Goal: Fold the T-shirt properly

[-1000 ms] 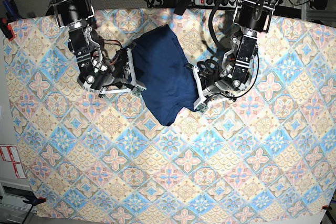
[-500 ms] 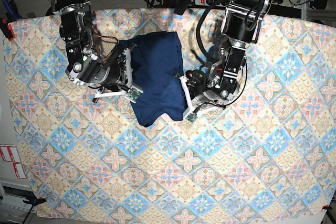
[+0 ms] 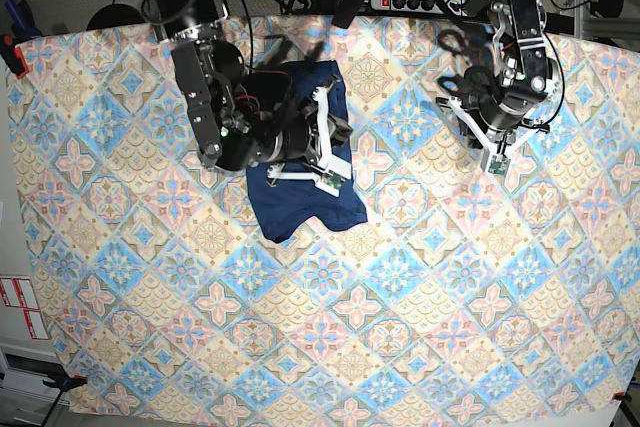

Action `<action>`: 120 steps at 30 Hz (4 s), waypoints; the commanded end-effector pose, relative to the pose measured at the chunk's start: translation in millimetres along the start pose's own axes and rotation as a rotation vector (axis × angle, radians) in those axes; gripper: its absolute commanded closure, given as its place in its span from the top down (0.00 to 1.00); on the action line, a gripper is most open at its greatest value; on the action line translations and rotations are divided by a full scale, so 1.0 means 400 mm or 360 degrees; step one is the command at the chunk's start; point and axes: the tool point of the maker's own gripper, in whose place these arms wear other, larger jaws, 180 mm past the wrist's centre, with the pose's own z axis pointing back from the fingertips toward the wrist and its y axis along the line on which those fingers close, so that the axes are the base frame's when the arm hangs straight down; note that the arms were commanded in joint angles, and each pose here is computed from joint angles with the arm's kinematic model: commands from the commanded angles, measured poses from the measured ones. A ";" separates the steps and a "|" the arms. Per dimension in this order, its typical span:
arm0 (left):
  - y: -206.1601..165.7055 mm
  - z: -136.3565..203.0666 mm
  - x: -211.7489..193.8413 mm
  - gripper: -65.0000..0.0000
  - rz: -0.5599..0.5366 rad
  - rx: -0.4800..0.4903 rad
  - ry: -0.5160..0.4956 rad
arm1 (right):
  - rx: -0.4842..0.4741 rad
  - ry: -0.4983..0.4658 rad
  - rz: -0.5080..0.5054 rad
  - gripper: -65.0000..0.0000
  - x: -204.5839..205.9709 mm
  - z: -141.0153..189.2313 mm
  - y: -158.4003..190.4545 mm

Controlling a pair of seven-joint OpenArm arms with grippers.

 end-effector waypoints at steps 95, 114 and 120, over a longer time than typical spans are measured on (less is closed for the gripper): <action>-0.069 0.314 -0.256 0.00 0.0255 -0.0093 0.0168 | -0.1133 0.0493 -0.1003 0.00 -0.746 0.654 -0.105; -0.046 0.436 -0.586 0.00 0.0555 -0.0030 0.0698 | -0.0627 0.1136 -0.1500 0.00 -1.101 0.602 0.285; -0.062 0.354 -0.706 0.00 0.0551 -0.0065 0.0909 | -0.0453 0.1147 -0.1581 0.00 -1.157 0.470 0.304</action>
